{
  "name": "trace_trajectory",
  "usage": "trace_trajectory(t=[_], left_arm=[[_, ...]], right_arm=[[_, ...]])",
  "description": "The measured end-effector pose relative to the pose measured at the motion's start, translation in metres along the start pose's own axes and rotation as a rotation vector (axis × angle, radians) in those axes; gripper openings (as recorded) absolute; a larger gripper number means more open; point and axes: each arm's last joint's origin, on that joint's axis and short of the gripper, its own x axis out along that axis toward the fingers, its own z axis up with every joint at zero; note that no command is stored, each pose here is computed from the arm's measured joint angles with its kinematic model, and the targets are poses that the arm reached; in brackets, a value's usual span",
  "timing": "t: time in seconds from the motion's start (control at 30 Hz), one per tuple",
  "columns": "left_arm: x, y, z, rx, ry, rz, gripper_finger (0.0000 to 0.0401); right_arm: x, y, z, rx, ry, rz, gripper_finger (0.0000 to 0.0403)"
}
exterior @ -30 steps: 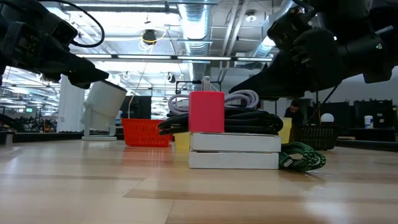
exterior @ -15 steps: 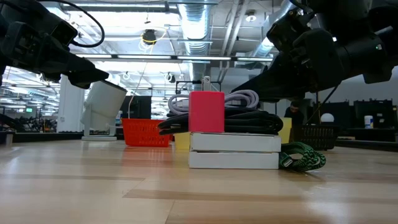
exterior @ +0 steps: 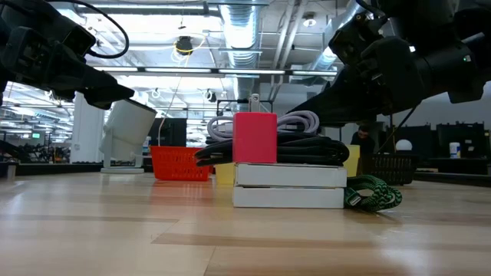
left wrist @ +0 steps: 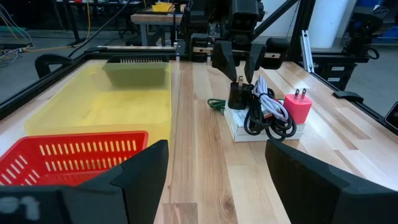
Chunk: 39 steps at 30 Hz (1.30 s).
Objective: Pick and place items into bin
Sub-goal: Put the black charger adapter into the red bin
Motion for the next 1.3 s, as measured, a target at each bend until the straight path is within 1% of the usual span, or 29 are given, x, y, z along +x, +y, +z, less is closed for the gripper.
trace_trajectory(t=[0.77, 1.03, 1.3], left_arm=[[0.0, 0.0, 0.0, 0.0, 0.0, 0.0, 0.0261], [0.0, 0.0, 0.0, 0.0, 0.0, 0.0, 0.0261], [0.0, 0.0, -0.0001, 0.0, 0.0, 0.0, 0.0261]], right_arm=[[0.0, -0.0002, 0.0, 0.001, 0.0, -0.002, 0.0113], [0.0017, -0.006, 0.0002, 0.017, 0.001, -0.02, 0.0113], [0.0016, -0.0057, 0.0002, 0.018, 0.001, -0.012, 0.0113]])
